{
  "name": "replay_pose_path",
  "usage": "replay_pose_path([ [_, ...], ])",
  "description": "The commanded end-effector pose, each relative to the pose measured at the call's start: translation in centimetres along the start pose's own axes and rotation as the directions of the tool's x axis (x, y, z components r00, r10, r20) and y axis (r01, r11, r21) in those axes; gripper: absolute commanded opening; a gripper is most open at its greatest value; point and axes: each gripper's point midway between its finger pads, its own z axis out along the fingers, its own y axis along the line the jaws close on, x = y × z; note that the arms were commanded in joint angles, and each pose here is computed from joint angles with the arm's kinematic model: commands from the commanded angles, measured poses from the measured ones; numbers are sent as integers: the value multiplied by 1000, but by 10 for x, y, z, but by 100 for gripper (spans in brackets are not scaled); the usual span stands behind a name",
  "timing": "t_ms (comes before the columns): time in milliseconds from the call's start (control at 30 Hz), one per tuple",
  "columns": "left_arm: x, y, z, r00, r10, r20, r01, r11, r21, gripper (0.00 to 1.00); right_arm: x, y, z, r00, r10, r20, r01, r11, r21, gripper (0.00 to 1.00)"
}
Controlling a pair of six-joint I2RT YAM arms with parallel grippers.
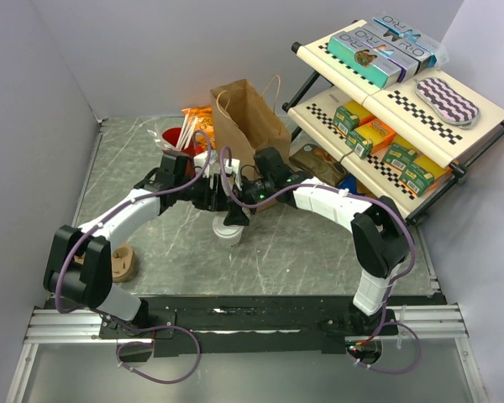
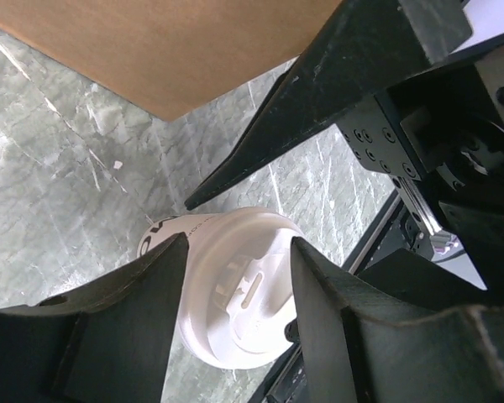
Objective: Pack the takeout coffee
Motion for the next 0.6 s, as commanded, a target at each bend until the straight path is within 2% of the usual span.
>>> replay_pose_path([
  [0,-25,-9,-20,996,34,86,-37,999,26,58,-27,1,-13,998,-31,59,30,1000,8,88],
  [200,-20,-1,-41,983,-61,173,50,996,69,61,-41,6,-20,995,-10,98,9,1000,9,89],
  [267,-5,-8,-42,983,-113,148,91,985,147,62,-39,5,-22,995,22,100,-25,999,30,89],
  [300,-9,-16,-46,980,-91,178,56,980,193,62,-45,5,-24,992,12,122,-18,999,44,89],
  [333,-5,-19,-47,978,-116,173,77,974,215,65,-42,5,-25,992,27,124,-34,998,52,89],
  [567,12,-13,-43,975,-157,154,123,970,211,66,-44,6,-38,969,163,185,-190,971,142,89],
])
